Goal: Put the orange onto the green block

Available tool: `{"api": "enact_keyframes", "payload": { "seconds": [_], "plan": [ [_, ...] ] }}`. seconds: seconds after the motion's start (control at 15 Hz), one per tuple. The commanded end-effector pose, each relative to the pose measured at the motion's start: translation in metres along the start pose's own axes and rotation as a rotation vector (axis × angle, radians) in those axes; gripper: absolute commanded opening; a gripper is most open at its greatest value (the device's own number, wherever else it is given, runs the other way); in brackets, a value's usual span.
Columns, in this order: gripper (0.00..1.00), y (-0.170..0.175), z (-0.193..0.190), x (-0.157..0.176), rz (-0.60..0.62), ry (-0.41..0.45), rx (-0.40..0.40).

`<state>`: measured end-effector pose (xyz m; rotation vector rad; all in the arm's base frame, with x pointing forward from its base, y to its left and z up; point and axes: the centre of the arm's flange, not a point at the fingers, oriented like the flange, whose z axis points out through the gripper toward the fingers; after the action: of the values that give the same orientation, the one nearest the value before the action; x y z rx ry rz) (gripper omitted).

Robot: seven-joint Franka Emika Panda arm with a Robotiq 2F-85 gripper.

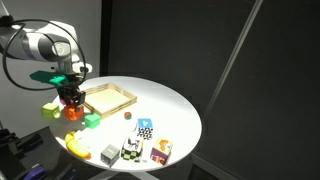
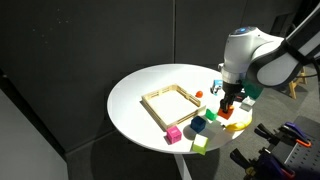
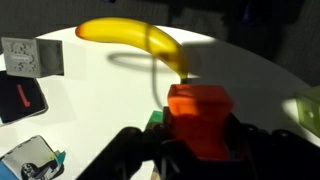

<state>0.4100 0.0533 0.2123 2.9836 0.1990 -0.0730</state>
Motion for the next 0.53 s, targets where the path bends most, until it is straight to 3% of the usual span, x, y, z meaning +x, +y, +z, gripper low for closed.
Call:
{"api": "enact_keyframes", "payload": {
  "seconds": [0.0,0.47],
  "plan": [
    [0.24,0.017,-0.025,0.008,0.091,-0.013,-0.004],
    [0.24,0.034,-0.038,0.03,0.212,-0.019,0.004]
  ]
}}
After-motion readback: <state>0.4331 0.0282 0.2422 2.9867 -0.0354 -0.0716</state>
